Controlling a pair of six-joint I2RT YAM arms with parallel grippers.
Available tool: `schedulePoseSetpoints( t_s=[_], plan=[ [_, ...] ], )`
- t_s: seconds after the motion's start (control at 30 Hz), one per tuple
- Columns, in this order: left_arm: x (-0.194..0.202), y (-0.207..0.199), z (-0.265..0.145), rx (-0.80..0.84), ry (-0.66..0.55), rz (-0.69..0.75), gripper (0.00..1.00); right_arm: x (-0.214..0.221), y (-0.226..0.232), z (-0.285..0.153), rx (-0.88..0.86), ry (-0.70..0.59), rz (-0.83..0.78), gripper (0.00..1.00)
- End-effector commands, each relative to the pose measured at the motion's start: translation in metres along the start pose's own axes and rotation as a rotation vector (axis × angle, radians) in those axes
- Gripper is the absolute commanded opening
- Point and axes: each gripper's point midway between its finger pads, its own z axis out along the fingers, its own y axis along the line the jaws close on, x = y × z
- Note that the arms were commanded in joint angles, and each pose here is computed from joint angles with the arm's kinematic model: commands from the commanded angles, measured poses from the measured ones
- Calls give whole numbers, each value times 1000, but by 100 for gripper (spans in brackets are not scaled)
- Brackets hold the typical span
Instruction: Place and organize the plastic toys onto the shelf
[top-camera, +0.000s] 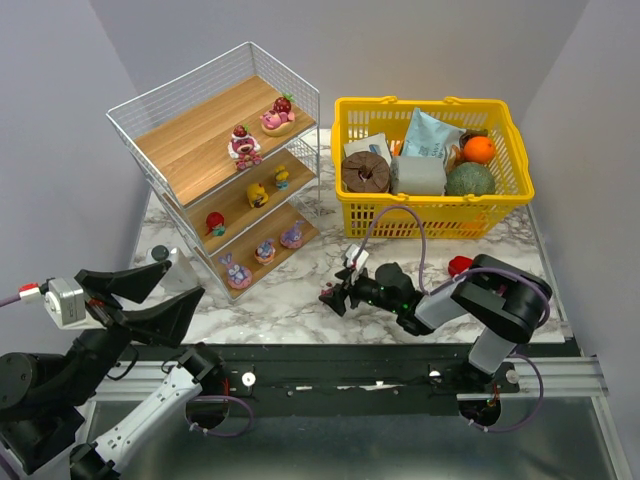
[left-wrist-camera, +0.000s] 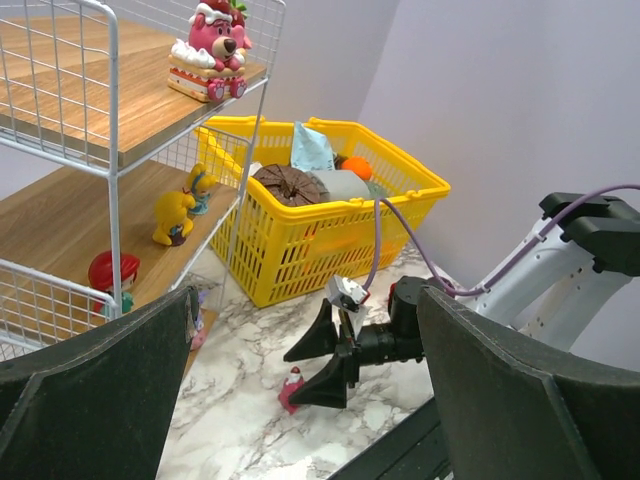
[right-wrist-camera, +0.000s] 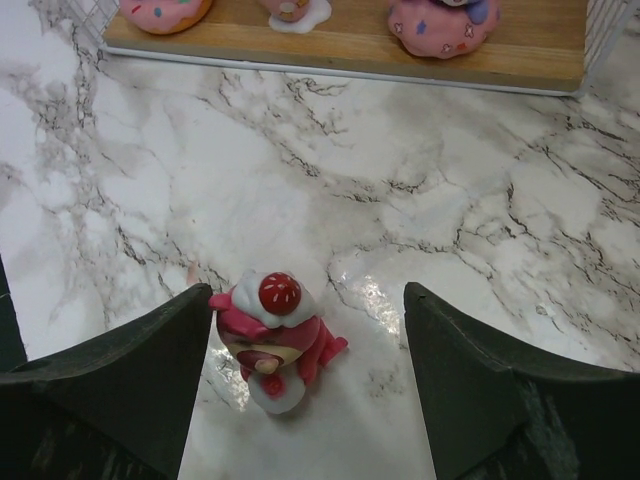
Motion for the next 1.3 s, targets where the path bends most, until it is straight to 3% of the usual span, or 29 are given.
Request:
schedulePoseSetpoints(
  t_s=[0.0,0.5,0.87,0.97,1.03,1.07,1.13,1.17,1.2,1.23,1.27],
  plan=[
    [-4,-5,1,21,7,25,99,-3,6,-1,-55,-48,-13,82],
    [-5,-1,3,1,15,48,99,15,2,3,-41,-24,-4,69],
    [-9,1,2,-10,4,53,99,8,5,0,-45,-51,23,26],
    [-10,3,1,-24,1,56,99,-4,11,-4,-67,-44,53,19],
    [-13,6,-1,-40,-8,57,99,-36,17,-4,-82,-82,66,17],
    [-13,7,-3,-49,-6,59,99,-27,18,-5,-71,-12,80,17],
    [-15,14,-6,-86,-15,62,99,-73,25,-3,-47,-66,52,17],
    [-15,18,-8,-106,-12,65,99,-64,25,-6,-18,18,55,15],
    [-16,21,-11,-125,-18,66,99,-73,27,-7,3,30,51,15],
    [-16,25,-13,-146,-19,67,99,-114,35,-5,16,-26,44,14],
    [-16,35,-16,-200,-23,72,99,-109,37,-9,26,40,52,13]
  ],
)
